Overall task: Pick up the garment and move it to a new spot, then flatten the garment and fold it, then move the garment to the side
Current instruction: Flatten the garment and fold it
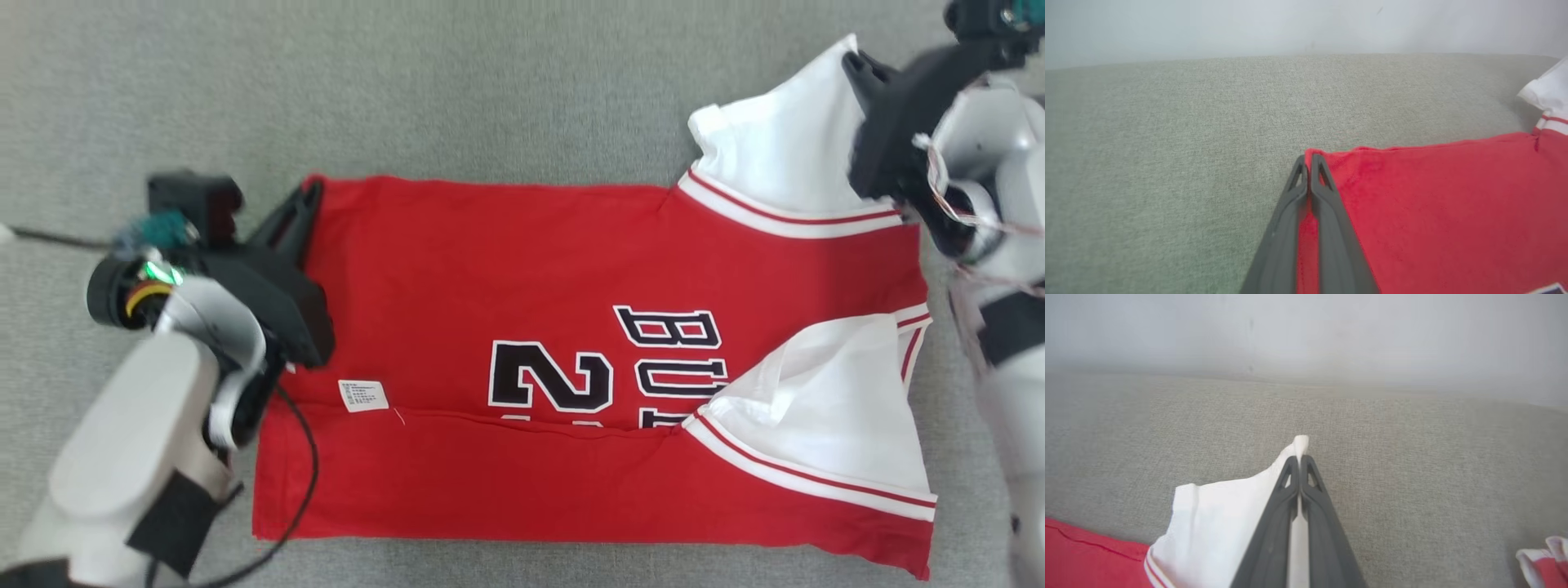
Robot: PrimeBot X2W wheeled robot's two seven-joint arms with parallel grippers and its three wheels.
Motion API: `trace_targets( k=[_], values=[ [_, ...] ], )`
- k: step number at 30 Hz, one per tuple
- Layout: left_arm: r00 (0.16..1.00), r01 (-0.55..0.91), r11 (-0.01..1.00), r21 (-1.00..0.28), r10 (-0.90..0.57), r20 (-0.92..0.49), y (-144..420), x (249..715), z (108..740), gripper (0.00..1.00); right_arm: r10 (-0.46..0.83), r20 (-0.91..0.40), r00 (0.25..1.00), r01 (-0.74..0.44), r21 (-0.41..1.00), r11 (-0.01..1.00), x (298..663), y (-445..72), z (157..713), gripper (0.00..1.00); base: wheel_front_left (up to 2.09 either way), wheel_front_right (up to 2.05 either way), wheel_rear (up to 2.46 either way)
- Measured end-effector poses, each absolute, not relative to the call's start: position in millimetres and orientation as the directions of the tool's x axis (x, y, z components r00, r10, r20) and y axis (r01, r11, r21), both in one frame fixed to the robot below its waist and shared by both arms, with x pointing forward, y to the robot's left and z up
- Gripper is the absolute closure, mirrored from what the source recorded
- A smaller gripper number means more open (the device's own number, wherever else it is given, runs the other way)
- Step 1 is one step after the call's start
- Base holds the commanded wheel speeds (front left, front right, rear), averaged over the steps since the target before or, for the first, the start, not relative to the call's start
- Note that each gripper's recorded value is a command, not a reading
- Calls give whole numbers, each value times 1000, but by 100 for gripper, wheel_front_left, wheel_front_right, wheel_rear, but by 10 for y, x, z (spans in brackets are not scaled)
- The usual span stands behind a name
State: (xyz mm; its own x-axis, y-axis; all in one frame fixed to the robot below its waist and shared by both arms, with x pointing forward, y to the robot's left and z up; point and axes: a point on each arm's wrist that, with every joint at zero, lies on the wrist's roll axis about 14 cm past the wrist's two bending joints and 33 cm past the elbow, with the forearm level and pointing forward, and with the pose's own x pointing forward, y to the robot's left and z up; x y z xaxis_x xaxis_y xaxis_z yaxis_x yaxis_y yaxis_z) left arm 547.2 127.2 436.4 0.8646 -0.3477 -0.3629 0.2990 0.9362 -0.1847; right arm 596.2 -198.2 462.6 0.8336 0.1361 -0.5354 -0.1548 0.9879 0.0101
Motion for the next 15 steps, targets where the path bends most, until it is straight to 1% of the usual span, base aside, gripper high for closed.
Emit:
trace_targets(
  k=[3,6,11,15],
  values=[
    [883,316,940,-130,-341,-323,1281,5352,4438,100,137,-476,868,-160,-8,987,5855,-2077,4826,100,0,0,0],
    [890,326,939,-109,-343,-301,1267,5196,4459,100,152,-446,882,-177,-14,984,5660,-2083,4934,100,0,0,0],
    [906,333,938,-95,-346,-245,1248,5002,4556,100,166,-455,875,-186,1,983,5241,-2098,4980,100,0,0,0],
    [920,297,950,-99,-313,-236,1323,4875,4549,100,183,-493,851,-208,5,978,4879,-2043,4976,100,0,0,0]
  ],
)
